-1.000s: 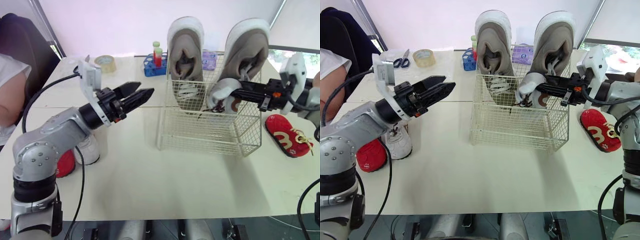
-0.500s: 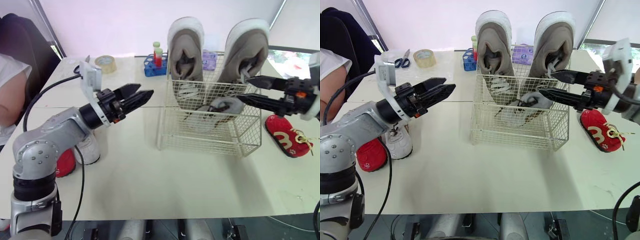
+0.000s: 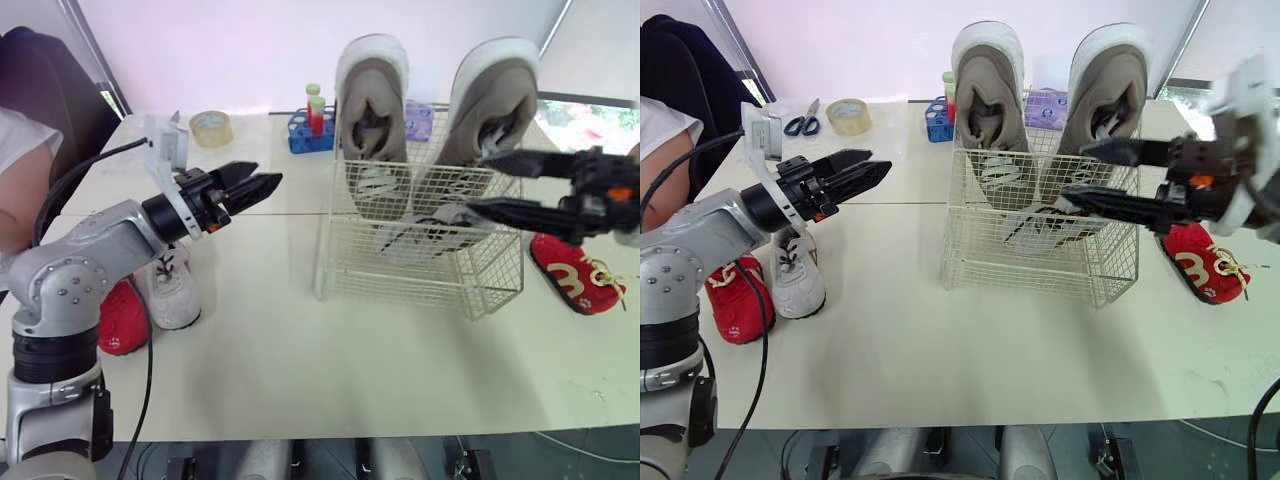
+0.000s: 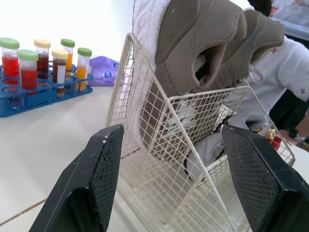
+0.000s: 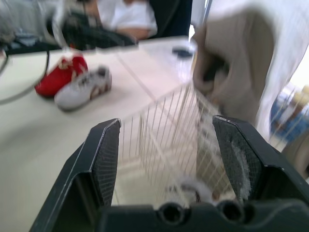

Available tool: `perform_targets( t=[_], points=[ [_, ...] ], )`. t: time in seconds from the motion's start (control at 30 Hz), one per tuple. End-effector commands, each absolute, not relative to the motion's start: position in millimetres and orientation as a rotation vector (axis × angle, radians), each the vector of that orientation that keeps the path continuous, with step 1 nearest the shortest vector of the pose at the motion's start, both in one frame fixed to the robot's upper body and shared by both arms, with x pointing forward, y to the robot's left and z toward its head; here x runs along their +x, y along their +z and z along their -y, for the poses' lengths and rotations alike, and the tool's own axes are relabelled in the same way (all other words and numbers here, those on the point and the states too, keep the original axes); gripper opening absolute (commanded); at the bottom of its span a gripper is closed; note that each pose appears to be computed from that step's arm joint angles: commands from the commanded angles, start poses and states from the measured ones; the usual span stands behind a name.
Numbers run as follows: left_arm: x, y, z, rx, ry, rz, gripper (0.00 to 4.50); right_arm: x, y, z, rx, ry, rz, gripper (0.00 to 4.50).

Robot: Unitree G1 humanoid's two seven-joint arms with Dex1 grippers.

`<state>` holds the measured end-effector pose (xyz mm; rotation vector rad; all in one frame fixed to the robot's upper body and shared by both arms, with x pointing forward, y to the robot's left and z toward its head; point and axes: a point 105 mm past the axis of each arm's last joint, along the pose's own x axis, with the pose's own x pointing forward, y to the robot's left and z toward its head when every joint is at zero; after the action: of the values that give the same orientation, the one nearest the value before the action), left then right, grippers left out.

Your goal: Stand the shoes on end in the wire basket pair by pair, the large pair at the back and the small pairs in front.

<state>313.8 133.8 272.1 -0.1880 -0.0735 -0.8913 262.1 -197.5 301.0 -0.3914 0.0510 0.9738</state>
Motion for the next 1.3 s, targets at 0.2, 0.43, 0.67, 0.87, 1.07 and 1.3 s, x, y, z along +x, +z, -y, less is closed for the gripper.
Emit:
perform_targets(
  t=[0.2, 0.43, 0.67, 0.87, 1.07, 1.3],
  points=[
    [298.5, 286.3, -131.4, -0.12, -0.911, 0.175, 3.28, 260.2, 316.8, 212.6, -0.544, 0.961, -0.107, 3.26],
    [308.8, 277.2, -153.3, -0.085, -0.721, 0.132, 3.28, 254.3, 328.2, 214.3, -0.571, 1.006, -0.166, 3.26],
    [311.4, 273.7, -151.2, -0.097, -0.726, 0.123, 3.28, 263.0, 320.1, 232.9, -0.62, 0.932, -0.298, 3.26],
    [308.8, 270.5, -131.7, -0.16, -0.774, 0.143, 3.28, 278.6, 308.5, 239.9, -0.602, 0.833, -0.36, 3.26],
    [306.3, 265.2, -113.8, -0.168, -0.823, 0.144, 3.28, 282.2, 305.2, 230.5, -0.548, 0.811, -0.354, 3.26],
    [309.0, 263.0, -97.7, -0.202, -0.855, 0.16, 3.28, 289.7, 289.8, 230.9, -0.534, 0.686, -0.39, 3.26]
  ],
)
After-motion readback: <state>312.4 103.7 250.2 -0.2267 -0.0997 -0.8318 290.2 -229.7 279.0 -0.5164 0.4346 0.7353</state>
